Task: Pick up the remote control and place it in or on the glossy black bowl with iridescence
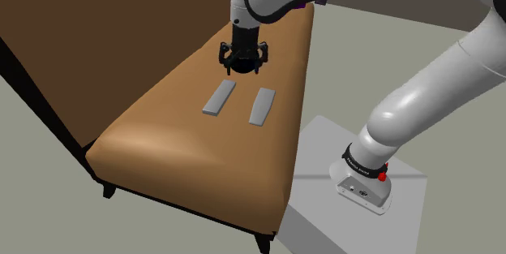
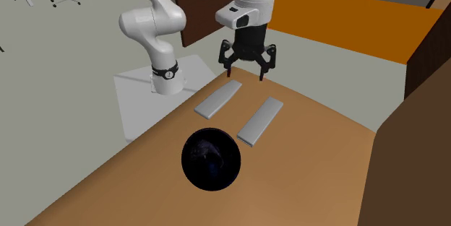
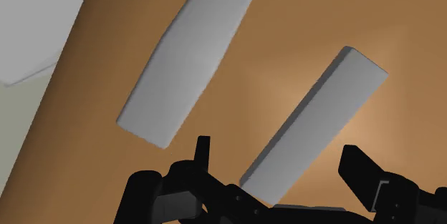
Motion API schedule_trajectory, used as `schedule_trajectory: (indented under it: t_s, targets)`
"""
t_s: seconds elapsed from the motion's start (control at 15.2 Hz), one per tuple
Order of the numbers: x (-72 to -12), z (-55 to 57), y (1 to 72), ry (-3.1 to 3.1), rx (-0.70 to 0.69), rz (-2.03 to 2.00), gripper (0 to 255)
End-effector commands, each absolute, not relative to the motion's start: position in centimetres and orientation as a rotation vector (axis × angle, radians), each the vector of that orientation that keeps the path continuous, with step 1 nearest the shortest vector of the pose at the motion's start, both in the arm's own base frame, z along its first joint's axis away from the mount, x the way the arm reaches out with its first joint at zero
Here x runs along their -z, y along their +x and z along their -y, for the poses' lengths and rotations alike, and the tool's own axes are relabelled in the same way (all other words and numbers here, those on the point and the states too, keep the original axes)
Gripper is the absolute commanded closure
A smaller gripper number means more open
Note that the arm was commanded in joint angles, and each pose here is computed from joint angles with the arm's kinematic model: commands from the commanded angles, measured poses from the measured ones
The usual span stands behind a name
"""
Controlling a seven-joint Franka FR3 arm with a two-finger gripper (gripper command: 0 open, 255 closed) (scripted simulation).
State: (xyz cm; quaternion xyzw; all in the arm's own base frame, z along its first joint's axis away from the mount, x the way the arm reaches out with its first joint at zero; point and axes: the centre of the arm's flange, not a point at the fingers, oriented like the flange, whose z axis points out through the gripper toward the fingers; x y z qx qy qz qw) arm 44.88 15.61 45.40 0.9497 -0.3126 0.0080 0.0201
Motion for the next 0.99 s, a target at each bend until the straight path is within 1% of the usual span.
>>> schedule_trajectory:
  t_s: [0.0, 0.46, 0.92]
  targets:
    - [-43.5, -16.4, 46.7, 2.91, -0.004, 1.078, 0]
    - [-37.0, -18.4, 53.0, 2.768, 0.065, 1.409, 0]
    - [-33.3, -18.4, 52.9, 2.768, 0.065, 1.409, 0]
